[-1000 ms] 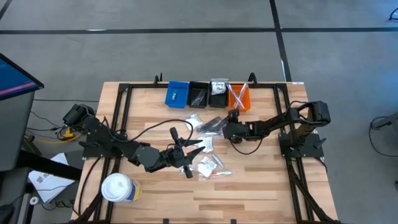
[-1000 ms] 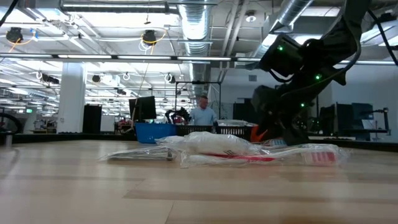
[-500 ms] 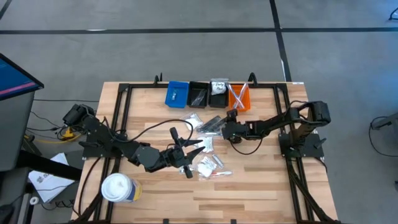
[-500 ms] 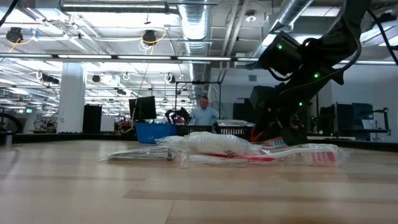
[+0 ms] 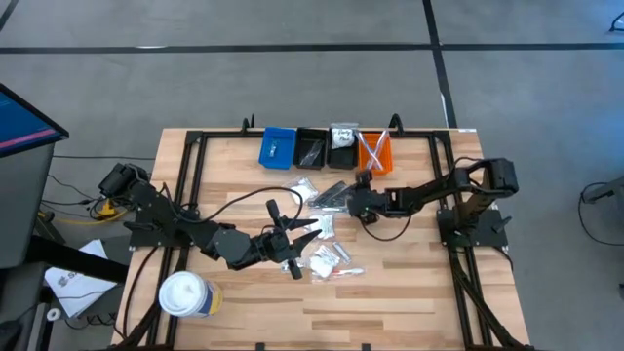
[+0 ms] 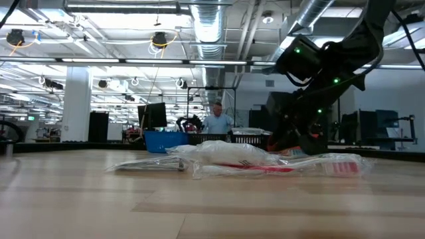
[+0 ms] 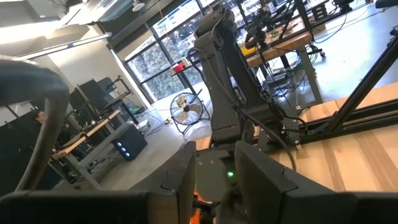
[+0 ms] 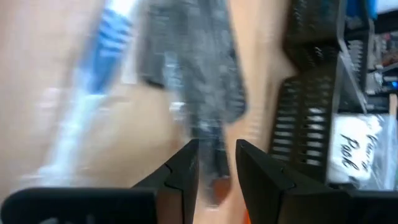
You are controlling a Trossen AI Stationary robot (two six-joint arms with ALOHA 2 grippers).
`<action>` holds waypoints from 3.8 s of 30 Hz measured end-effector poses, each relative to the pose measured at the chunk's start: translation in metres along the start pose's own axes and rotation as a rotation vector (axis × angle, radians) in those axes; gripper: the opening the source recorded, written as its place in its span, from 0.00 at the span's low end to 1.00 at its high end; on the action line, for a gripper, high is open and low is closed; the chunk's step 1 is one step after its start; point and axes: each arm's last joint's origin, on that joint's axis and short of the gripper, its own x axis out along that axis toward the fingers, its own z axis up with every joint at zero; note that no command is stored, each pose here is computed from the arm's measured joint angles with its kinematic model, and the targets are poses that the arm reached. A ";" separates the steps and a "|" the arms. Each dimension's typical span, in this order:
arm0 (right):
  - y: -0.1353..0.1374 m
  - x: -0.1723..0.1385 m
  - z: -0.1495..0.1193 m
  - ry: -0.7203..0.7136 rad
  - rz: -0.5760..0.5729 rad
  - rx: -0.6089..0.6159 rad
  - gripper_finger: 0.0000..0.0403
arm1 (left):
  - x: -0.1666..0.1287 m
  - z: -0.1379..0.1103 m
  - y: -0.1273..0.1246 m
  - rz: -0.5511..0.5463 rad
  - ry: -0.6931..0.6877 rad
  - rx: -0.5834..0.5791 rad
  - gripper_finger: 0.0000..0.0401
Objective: Pick & Place Travel size toiletries
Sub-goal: Put the black comb into the left black bin
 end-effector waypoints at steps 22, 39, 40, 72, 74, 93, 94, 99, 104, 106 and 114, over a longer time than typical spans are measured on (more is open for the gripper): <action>-0.018 0.008 0.001 -0.032 0.064 0.046 0.48 | 0.000 0.000 0.000 0.000 0.000 0.000 0.26; -0.003 0.024 0.008 -0.004 0.038 0.006 0.49 | 0.000 0.000 0.000 0.000 0.000 0.000 0.26; -0.003 0.026 0.009 0.002 0.038 0.005 0.48 | 0.000 0.000 0.000 0.000 0.000 0.000 0.26; -0.024 0.044 0.028 0.032 0.029 0.045 0.19 | 0.000 0.000 0.000 0.000 0.000 0.001 0.26; -0.023 0.043 0.029 0.030 0.028 0.042 0.19 | 0.000 0.000 0.000 0.000 0.000 0.000 0.26; -0.011 0.033 0.037 0.079 -0.060 0.040 0.00 | 0.000 0.000 0.000 0.000 0.000 0.000 0.26; -0.009 0.032 0.038 0.081 -0.063 0.035 0.00 | 0.000 0.000 0.000 0.000 0.000 0.000 0.26; 0.005 0.018 0.046 0.074 -0.056 0.027 0.00 | 0.000 0.000 0.000 0.000 0.000 0.000 0.26; 0.013 -0.011 0.056 0.026 -0.040 0.063 0.00 | 0.000 0.000 0.000 0.000 0.000 0.000 0.26; 0.009 -0.028 0.061 -0.015 -0.051 0.103 0.00 | 0.000 0.000 0.000 0.000 0.000 0.000 0.26; -0.014 -0.095 0.072 -0.229 -0.061 0.322 0.00 | 0.000 0.000 0.000 0.001 -0.002 -0.003 0.26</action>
